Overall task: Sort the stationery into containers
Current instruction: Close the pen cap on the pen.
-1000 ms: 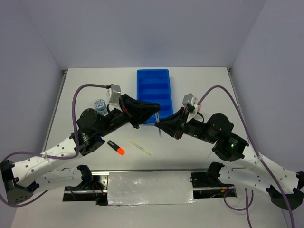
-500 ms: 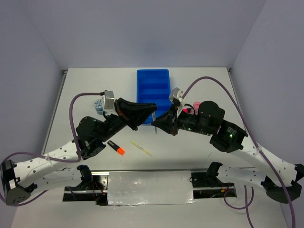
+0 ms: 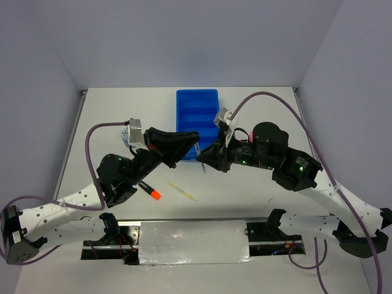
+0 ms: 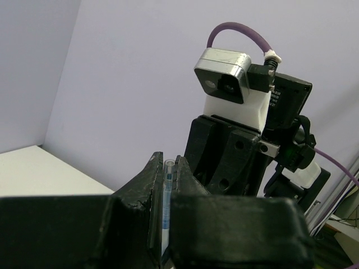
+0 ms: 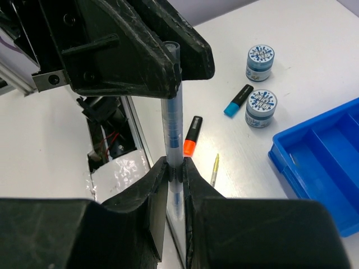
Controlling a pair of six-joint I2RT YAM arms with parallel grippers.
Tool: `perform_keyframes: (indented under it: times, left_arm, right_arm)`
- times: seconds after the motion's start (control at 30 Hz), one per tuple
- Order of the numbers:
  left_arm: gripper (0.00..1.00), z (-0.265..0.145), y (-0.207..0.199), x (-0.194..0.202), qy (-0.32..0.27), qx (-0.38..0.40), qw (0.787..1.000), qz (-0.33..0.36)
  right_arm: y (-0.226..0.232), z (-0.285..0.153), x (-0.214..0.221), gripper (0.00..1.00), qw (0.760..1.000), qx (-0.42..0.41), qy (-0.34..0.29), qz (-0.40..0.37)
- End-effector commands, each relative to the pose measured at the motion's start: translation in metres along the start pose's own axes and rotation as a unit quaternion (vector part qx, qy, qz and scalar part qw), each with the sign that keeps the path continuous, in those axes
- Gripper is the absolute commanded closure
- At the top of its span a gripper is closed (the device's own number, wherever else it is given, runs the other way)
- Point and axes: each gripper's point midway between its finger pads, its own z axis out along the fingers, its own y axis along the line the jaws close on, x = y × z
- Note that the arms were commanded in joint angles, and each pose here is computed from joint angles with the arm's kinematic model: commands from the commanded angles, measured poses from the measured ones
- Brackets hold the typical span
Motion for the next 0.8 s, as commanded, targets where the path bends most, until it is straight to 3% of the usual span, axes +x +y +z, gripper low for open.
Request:
perform_keyframes:
  times: [0.0, 0.17, 0.3, 0.5, 0.53, 0.6, 0.67, 0.7, 0.77]
  left_arm:
    - [1.0, -0.072, 0.026, 0.172, 0.302, -0.037, 0.951, -0.054]
    - [1.0, -0.084, 0.028, 0.18, 0.298, -0.042, 0.951, -0.069]
    - [1.0, -0.082, 0.03, 0.178, 0.297, -0.049, 0.951, -0.062]
    - [1.0, -0.059, 0.039, 0.122, 0.26, -0.113, 0.959, -0.001]
    - [0.89, -0.049, 0.044, 0.1, 0.23, -0.142, 0.963, 0.012]
    - [0.84, -0.048, 0.053, 0.082, 0.217, -0.183, 0.959, 0.023]
    - [0.68, -0.04, 0.056, 0.053, 0.175, -0.214, 0.961, 0.028]
    - [0.49, -0.034, 0.051, 0.036, 0.154, -0.214, 0.964, 0.027]
    - [0.29, -0.029, 0.047, 0.018, 0.131, -0.215, 0.967, 0.03]
  right_arm:
    - [0.018, -0.086, -0.218, 1.0, 0.924, 0.023, -0.376, -0.06]
    - [0.014, -0.101, -0.235, 1.0, 0.915, 0.032, -0.399, -0.046]
    - [0.018, -0.091, -0.224, 1.0, 0.92, 0.015, -0.387, -0.068]
    - [0.023, -0.034, -0.12, 1.0, 0.955, -0.052, -0.232, -0.175]
    - [0.013, -0.022, -0.091, 1.0, 0.965, -0.044, -0.192, -0.173]
    - [0.002, -0.016, -0.069, 1.0, 0.968, -0.026, -0.166, -0.187]
    - [-0.005, -0.006, -0.04, 1.0, 0.974, -0.025, -0.128, -0.183]
    - [-0.006, -0.001, -0.031, 1.0, 0.976, -0.032, -0.114, -0.181]
    - [-0.007, 0.004, -0.019, 1.0, 0.98, -0.039, -0.089, -0.176]
